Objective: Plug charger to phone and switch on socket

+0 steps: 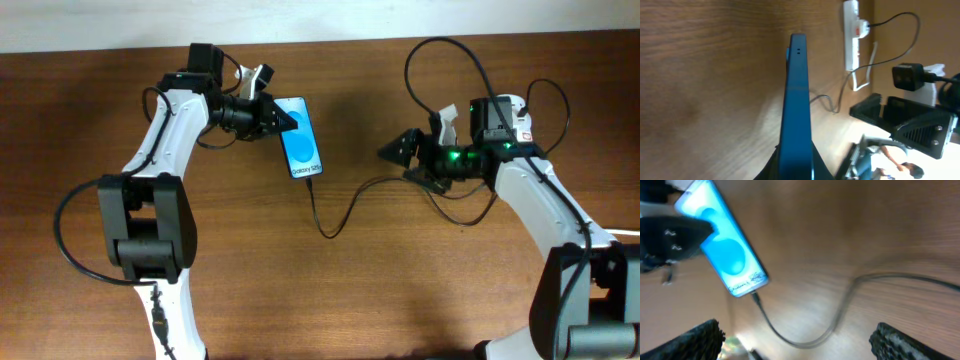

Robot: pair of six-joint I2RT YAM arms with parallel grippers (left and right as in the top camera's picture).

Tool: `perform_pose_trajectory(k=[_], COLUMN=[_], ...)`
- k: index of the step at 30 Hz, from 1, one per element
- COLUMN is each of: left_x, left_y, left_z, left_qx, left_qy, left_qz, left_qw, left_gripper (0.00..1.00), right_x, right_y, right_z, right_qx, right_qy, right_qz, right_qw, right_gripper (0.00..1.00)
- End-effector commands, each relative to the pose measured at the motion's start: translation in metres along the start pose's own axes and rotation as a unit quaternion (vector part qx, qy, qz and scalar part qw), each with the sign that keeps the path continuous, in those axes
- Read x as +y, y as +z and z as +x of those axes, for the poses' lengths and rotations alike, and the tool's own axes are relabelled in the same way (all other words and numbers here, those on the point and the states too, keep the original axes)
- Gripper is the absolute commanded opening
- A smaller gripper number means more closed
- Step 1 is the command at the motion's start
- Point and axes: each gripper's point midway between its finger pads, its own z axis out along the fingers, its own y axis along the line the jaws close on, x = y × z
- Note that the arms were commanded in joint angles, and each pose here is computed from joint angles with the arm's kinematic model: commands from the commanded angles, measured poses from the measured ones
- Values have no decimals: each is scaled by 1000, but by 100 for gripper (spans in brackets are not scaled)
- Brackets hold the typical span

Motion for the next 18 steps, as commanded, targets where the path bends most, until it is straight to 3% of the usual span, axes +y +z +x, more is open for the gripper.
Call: perform_pose_trajectory(k=[1, 6, 18], left_x=[8, 40, 57], left_y=[1, 21, 24], left_z=[0, 17, 25], left_qx=[1, 40, 52], left_qy=[35, -14, -50], left_qz=[-18, -22, -57], left_qw=[999, 999, 996], left_gripper=[0, 0, 2], right_x=[-9, -11, -4], right_y=[-12, -22, -14], right_z=[-16, -9, 1], right_qx=[-23, -16, -7], right_qy=[-52, -56, -77], right_qz=[71, 123, 138], right_qw=[996, 991, 987], right_gripper=[98, 98, 98])
